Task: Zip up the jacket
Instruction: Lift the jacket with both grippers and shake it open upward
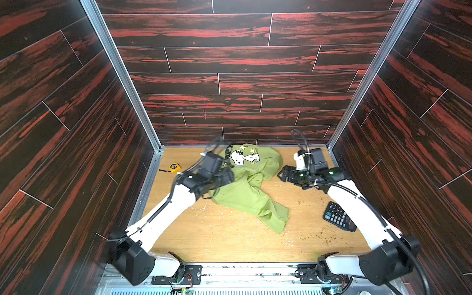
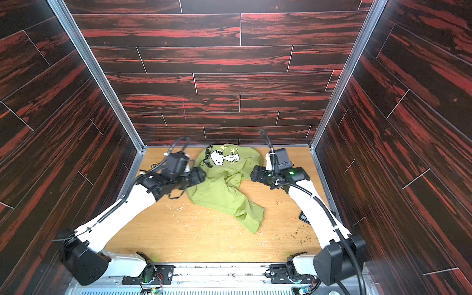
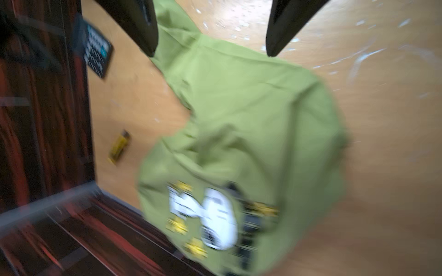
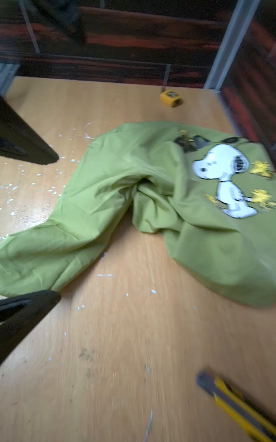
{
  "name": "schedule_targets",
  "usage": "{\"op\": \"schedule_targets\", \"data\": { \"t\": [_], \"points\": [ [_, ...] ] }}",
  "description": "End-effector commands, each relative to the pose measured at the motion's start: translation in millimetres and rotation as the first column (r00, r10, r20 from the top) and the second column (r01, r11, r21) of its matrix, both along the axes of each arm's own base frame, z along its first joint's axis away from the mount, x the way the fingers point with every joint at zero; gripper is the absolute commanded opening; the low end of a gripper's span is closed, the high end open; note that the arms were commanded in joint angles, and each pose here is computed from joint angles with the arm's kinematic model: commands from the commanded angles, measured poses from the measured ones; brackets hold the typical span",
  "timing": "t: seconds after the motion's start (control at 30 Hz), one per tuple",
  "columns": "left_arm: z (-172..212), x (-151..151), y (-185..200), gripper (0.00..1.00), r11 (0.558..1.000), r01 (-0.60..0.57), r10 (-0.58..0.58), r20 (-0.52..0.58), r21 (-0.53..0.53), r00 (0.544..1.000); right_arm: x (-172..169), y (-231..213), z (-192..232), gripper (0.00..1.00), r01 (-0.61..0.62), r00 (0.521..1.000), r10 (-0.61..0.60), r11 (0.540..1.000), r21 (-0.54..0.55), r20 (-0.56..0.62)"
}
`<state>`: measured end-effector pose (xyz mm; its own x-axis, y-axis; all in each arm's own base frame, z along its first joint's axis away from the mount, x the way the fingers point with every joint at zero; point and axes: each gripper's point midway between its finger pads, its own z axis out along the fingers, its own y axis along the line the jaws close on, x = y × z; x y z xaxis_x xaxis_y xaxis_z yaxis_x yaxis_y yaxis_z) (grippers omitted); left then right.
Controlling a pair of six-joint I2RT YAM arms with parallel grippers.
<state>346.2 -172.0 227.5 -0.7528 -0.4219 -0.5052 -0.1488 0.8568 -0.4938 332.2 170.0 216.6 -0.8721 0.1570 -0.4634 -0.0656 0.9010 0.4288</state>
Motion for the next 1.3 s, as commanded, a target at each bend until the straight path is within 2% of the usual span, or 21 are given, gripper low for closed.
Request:
{"op": "schedule_targets", "data": {
  "t": [0.0, 0.17, 0.33, 0.57, 0.63, 0.67, 0.7, 0.73, 0.8, 0.9, 0.97, 1.13, 1.27],
  "points": [
    [-40, -4, 41, 0.75, 0.988, -0.151, 0.147, -0.123, -0.016, 0.981, -10, 33, -37, 0.85, -0.124, 0.987, 0.119, 0.991, -0.041, -0.111],
    [-84, 21, 75, 0.78, 0.954, -0.271, 0.246, -0.183, -0.127, 0.952, -17, 74, -83, 0.85, -0.238, 0.957, 0.214, 0.965, -0.107, -0.198],
    [-125, 46, 80, 0.84, 0.952, -0.264, 0.216, -0.270, -0.155, 0.938, -13, 97, -121, 0.84, -0.290, 0.935, 0.244, 0.945, -0.154, -0.259],
    [-177, 74, 70, 0.81, 0.954, -0.239, 0.165, -0.348, -0.183, 0.923, 10, 107, -141, 0.84, -0.307, 0.931, 0.246, 0.928, -0.213, -0.270],
    [-182, 83, 64, 0.73, 0.952, -0.225, 0.143, -0.345, -0.209, 0.927, 15, 114, -147, 0.81, -0.323, 0.926, 0.263, 0.924, -0.204, -0.272],
    [-183, 87, 62, 0.64, 0.952, -0.217, 0.133, -0.344, -0.218, 0.930, 17, 117, -150, 0.78, -0.329, 0.922, 0.269, 0.923, -0.199, -0.277],
    [-182, 91, 59, 0.49, 0.951, -0.204, 0.117, -0.342, -0.231, 0.933, 19, 120, -153, 0.71, -0.336, 0.918, 0.275, 0.922, -0.192, -0.285],
    [-177, 95, 56, 0.36, 0.951, -0.193, 0.105, -0.333, -0.242, 0.937, 20, 124, -156, 0.61, -0.344, 0.913, 0.284, 0.921, -0.180, -0.294],
    [-159, 102, 52, 0.21, 0.950, -0.165, 0.082, -0.299, -0.264, 0.951, 23, 129, -154, 0.38, -0.346, 0.912, 0.289, 0.923, -0.167, -0.293],
    [-112, 107, 51, 0.01, 0.954, -0.116, 0.057, -0.212, -0.276, 0.976, 29, 134, -132, 0.15, -0.335, 0.923, 0.294, 0.931, -0.146, -0.247],
    [-70, 106, 52, 0.00, 0.958, -0.079, 0.044, -0.129, -0.274, 0.991, 33, 136, -110, 0.02, -0.320, 0.935, 0.290, 0.938, -0.133, -0.203],
    [29, 91, 54, 0.00, 0.964, 0.010, 0.010, 0.073, -0.266, 0.997, 40, 139, -34, 0.00, -0.295, 0.955, 0.290, 0.952, -0.080, -0.067],
    [126, 76, 53, 0.00, 0.948, 0.076, 0.027, 0.316, -0.309, 0.949, 36, 137, 36, 0.00, -0.293, 0.954, 0.294, 0.956, -0.031, 0.056]
  ]
}}
